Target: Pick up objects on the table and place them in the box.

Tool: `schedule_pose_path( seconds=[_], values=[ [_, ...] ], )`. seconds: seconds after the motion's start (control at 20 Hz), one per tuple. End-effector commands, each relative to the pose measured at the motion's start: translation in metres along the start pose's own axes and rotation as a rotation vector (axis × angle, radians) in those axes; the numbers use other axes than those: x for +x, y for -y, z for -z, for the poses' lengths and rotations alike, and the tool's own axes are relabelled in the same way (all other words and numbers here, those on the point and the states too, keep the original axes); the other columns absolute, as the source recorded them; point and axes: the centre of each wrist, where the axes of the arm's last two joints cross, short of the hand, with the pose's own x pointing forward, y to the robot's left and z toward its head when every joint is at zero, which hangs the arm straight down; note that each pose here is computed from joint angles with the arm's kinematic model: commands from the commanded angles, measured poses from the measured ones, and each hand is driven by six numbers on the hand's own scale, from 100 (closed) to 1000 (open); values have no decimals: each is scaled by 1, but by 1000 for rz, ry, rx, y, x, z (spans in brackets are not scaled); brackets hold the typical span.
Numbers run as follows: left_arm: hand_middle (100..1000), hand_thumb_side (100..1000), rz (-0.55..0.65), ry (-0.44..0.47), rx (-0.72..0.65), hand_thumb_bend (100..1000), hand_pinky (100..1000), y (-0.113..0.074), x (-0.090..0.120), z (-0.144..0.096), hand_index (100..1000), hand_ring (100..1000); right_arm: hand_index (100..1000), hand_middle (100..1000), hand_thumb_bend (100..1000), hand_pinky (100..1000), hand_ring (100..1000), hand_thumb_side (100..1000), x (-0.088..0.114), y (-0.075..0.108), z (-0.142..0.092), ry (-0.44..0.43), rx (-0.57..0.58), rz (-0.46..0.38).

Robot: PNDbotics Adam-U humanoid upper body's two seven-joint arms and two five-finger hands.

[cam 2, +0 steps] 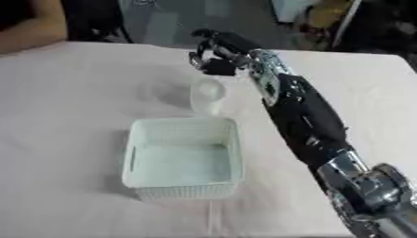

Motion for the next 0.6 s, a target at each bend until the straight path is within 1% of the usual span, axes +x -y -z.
schedule_pose_path(
  seconds=[0.05,0.5,0.6],
  values=[
    [723,890,7,19,-18,541,680,-1,4,6,876,697,652,1000,100,1000,1000,978,0,12,-1,5,-23,-30],
    [724,887,13,14,-19,538,680,-2,4,5,876,697,647,1000,100,1000,1000,979,-1,4,-2,2,-5,-27],
    [724,891,14,12,-20,538,679,-2,4,5,876,697,647,1000,100,1000,1000,992,0,1,-1,0,0,-24]
  ],
)
